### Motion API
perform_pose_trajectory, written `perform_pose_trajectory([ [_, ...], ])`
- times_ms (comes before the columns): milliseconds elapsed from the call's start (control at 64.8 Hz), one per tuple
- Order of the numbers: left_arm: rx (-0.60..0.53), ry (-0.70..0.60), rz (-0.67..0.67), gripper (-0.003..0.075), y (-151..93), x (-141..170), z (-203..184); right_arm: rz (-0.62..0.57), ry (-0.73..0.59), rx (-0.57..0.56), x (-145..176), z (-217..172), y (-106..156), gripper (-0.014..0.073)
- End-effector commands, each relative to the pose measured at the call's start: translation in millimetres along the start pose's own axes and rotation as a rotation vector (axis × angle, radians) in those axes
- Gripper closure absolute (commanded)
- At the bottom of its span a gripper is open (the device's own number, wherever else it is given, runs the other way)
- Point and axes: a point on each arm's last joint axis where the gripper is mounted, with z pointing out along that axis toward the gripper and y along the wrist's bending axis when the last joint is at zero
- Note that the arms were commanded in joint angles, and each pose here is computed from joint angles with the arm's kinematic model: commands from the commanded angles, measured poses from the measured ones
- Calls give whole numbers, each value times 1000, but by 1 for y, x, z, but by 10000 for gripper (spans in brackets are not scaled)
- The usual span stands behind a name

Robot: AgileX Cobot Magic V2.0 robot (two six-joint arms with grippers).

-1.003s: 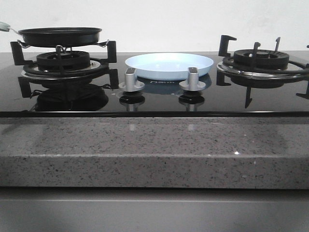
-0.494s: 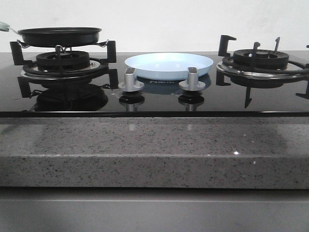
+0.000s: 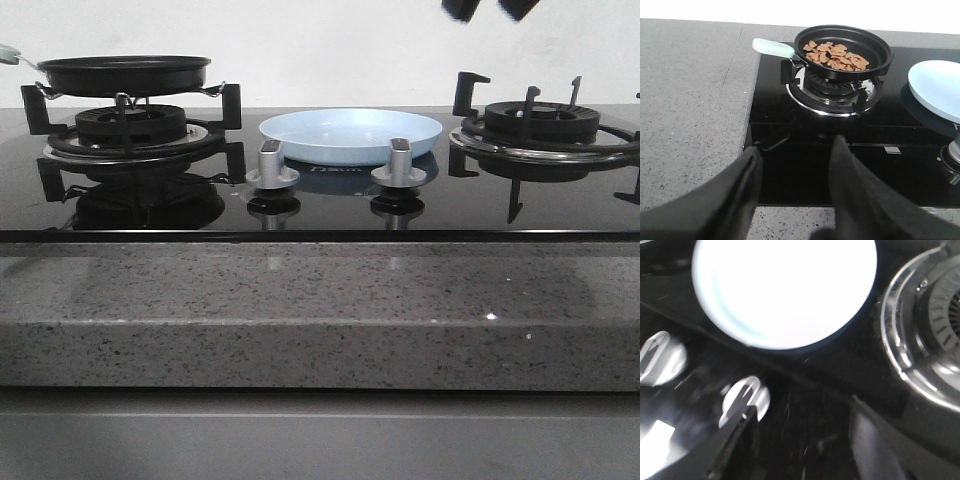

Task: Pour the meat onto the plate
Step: 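Lower the right gripper to the rim of the light blue plate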

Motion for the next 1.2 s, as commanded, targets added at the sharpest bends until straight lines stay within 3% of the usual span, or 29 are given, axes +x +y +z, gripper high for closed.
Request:
perform_pose_trajectory([
  [0,4,-107,-14,410,-1,-17,-3,47,-31,2,-22,-5,-10,162],
  [278,4,-107,-14,410,-1,-17,-3,130,16,-54,-51,37,-31,162],
  [1019,4,-107,-14,410,-1,-17,-3,201,-48,-77,-62,98,-48,162],
  [1111,4,-107,-14,410,-1,-17,-3,202,-64,-77,-63,99,-49,184],
  [1188,4,-107,-14,410,-1,-17,-3,205,-72,-78,-64,100,-49,262],
])
